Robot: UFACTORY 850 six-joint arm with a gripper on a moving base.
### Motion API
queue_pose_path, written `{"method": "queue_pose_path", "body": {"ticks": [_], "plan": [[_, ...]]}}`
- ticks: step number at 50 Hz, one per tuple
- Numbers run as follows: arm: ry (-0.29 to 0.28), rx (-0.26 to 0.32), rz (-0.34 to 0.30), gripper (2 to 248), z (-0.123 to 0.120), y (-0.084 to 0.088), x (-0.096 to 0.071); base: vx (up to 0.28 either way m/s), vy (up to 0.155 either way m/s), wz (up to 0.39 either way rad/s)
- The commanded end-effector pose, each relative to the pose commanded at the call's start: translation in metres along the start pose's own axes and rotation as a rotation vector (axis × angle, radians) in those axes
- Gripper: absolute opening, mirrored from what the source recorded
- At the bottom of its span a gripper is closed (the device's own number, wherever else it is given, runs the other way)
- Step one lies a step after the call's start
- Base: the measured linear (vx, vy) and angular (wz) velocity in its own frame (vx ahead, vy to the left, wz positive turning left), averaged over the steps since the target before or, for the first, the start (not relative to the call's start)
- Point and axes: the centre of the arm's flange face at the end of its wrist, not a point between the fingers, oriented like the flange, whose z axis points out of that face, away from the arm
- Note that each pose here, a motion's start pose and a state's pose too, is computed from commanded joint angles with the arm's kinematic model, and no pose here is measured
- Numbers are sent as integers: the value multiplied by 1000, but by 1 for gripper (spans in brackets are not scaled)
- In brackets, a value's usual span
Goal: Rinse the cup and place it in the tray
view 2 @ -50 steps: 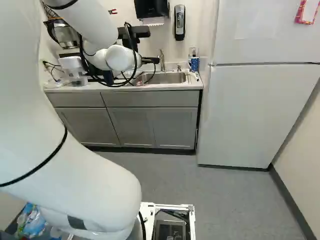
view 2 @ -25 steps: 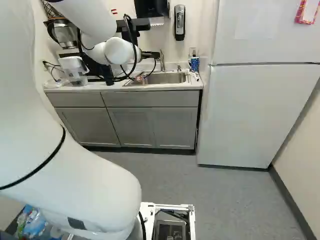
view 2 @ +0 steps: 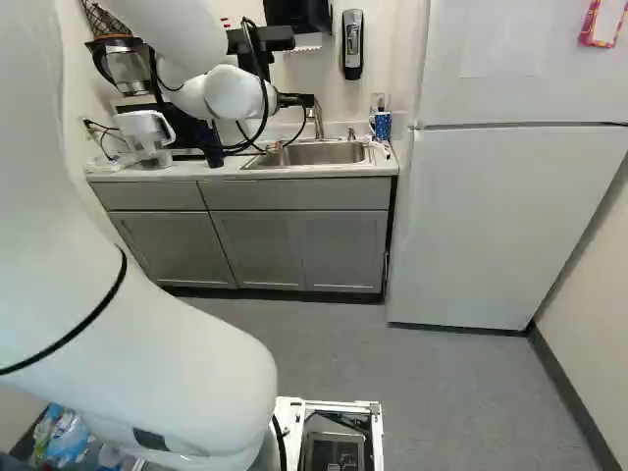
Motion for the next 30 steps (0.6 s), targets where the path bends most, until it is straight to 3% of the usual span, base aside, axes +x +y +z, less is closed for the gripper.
{"method": "queue_pose_path", "body": {"ticks": [10, 30], "plan": [[0, 0, 0, 247, 0, 0, 0, 1, -2, 2], [0, 0, 0, 247, 0, 0, 0, 50, -46, -1]]}}
